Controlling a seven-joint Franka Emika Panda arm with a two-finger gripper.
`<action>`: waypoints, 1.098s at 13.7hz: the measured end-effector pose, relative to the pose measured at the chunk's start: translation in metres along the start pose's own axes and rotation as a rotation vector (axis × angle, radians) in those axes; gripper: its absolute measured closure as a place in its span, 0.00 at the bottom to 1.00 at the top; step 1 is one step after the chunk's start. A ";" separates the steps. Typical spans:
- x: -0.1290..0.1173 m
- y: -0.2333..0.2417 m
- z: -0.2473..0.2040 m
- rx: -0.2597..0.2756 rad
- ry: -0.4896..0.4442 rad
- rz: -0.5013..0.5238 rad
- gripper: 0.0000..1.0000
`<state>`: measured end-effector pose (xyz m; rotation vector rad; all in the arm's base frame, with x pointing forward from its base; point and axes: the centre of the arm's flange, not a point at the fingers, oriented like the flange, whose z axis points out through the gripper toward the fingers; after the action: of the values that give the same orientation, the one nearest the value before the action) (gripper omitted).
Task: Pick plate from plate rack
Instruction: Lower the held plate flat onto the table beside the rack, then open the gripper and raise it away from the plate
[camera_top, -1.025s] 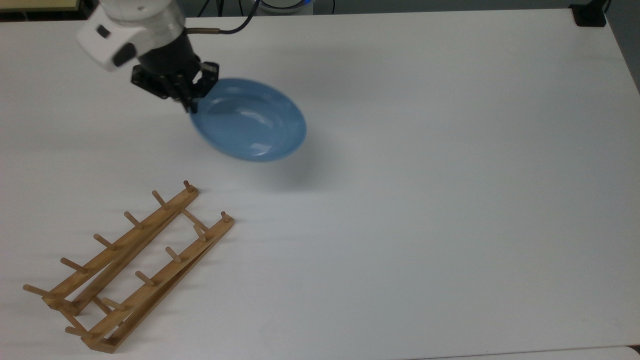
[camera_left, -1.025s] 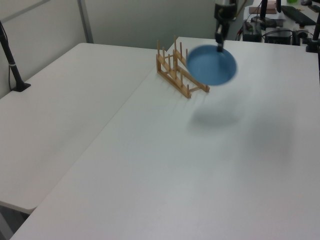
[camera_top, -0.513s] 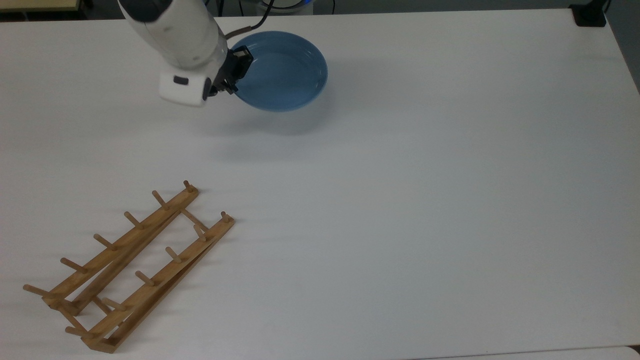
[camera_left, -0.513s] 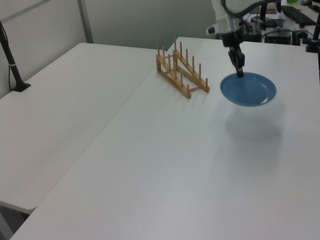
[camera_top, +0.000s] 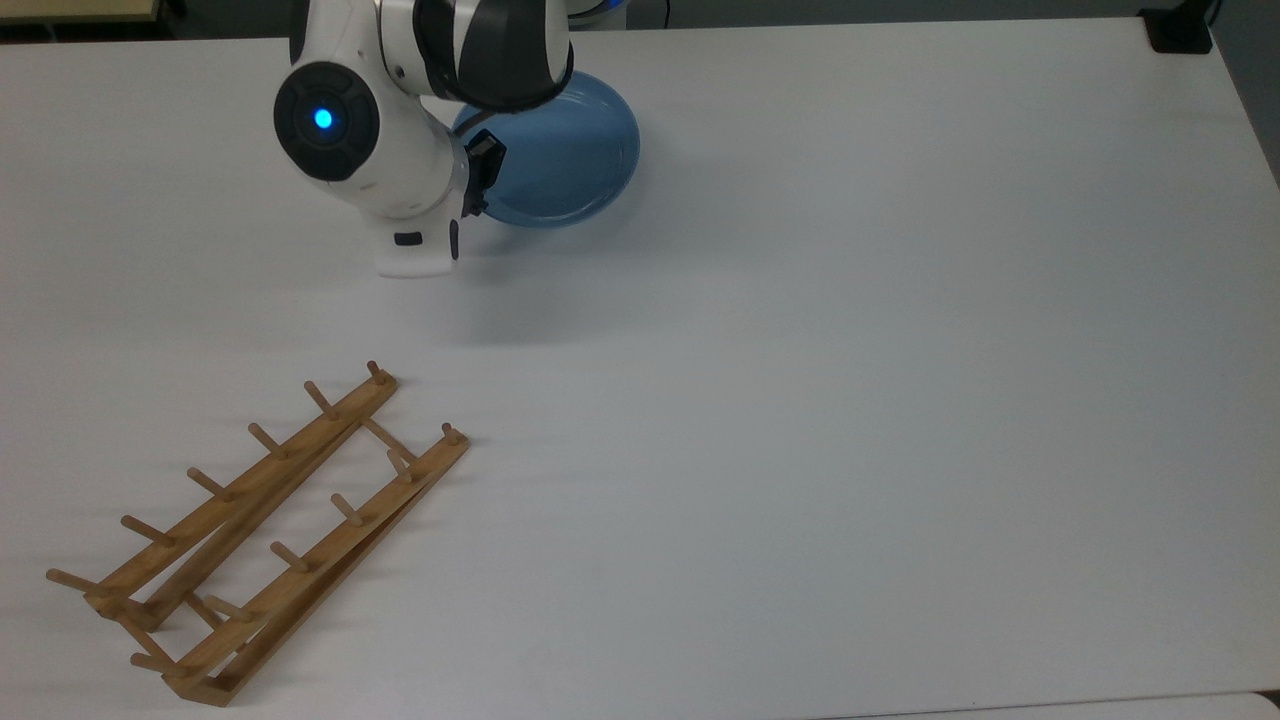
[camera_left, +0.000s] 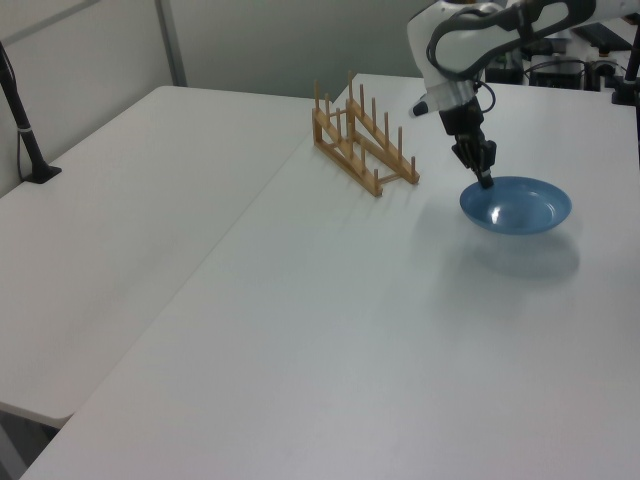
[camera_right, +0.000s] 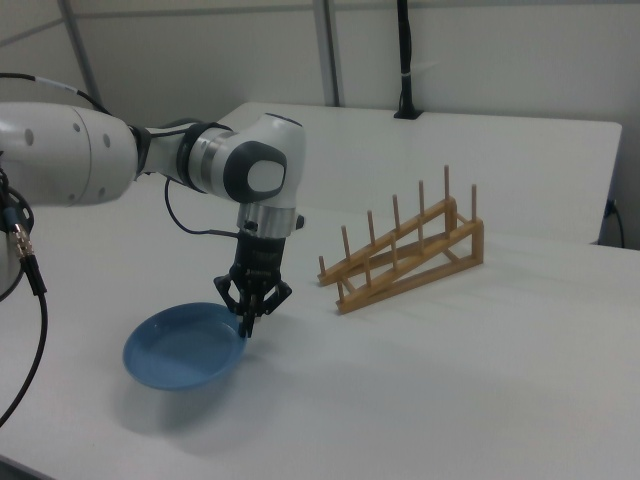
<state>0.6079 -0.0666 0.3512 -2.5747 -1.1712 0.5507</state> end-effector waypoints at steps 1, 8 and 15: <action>0.001 0.002 0.003 0.000 -0.001 -0.019 0.95; 0.033 0.014 0.011 -0.173 -0.033 -0.024 0.88; 0.018 0.003 -0.044 -0.237 0.032 0.144 0.41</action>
<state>0.6397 -0.0584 0.3858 -2.8749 -1.1058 0.4211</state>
